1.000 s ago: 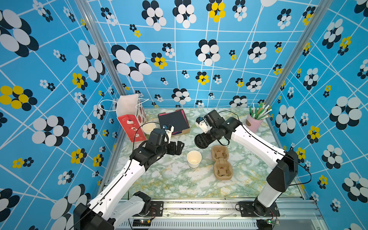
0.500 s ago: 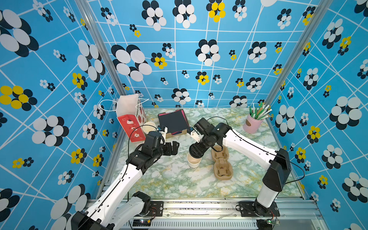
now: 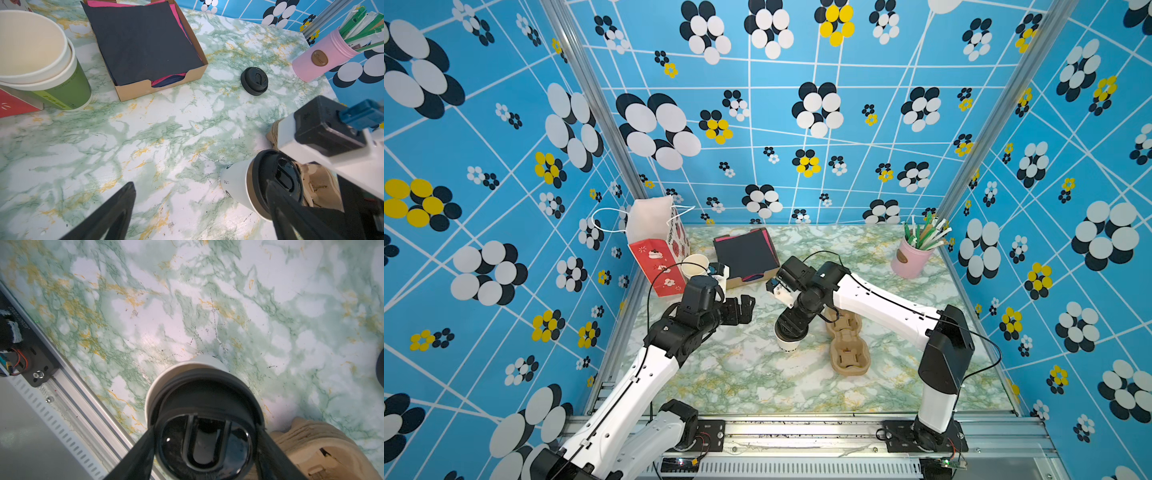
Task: Pack a coffee takeout order
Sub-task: Close the lid on the coffee cup.
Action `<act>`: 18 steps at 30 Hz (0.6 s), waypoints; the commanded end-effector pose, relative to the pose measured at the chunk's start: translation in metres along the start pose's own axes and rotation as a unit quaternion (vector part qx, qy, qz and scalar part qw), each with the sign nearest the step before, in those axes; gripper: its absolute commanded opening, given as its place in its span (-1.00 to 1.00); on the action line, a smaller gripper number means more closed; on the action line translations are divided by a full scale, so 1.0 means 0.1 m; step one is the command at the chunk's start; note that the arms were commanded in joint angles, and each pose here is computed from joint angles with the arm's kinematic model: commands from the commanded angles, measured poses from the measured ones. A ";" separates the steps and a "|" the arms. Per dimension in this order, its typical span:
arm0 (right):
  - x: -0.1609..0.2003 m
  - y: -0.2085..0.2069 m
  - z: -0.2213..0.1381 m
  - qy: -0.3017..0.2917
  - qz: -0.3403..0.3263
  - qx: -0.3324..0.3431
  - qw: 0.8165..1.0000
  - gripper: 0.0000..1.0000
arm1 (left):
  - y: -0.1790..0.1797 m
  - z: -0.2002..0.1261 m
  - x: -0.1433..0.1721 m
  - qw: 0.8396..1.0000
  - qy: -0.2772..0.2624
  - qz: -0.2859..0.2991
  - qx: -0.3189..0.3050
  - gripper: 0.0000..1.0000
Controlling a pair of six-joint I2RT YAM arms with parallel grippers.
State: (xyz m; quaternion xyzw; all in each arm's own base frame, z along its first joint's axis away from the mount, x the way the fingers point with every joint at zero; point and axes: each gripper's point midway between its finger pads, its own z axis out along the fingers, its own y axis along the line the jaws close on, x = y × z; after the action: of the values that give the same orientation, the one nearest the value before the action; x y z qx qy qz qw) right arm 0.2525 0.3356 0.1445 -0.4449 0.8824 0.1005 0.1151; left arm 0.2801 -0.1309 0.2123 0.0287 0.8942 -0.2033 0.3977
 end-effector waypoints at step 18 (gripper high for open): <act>0.00 0.10 0.05 0.021 -0.015 -0.004 1.000 0.36 | 0.07 0.03 0.07 1.000 -0.004 -0.013 -0.002 0.99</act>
State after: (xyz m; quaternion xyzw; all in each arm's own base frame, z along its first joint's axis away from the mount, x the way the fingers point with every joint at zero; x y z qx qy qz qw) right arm 0.2496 0.3410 0.1435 -0.4527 0.8794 0.0985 0.1098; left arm 0.2782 -0.1287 0.2028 0.0230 0.8980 -0.2016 0.3904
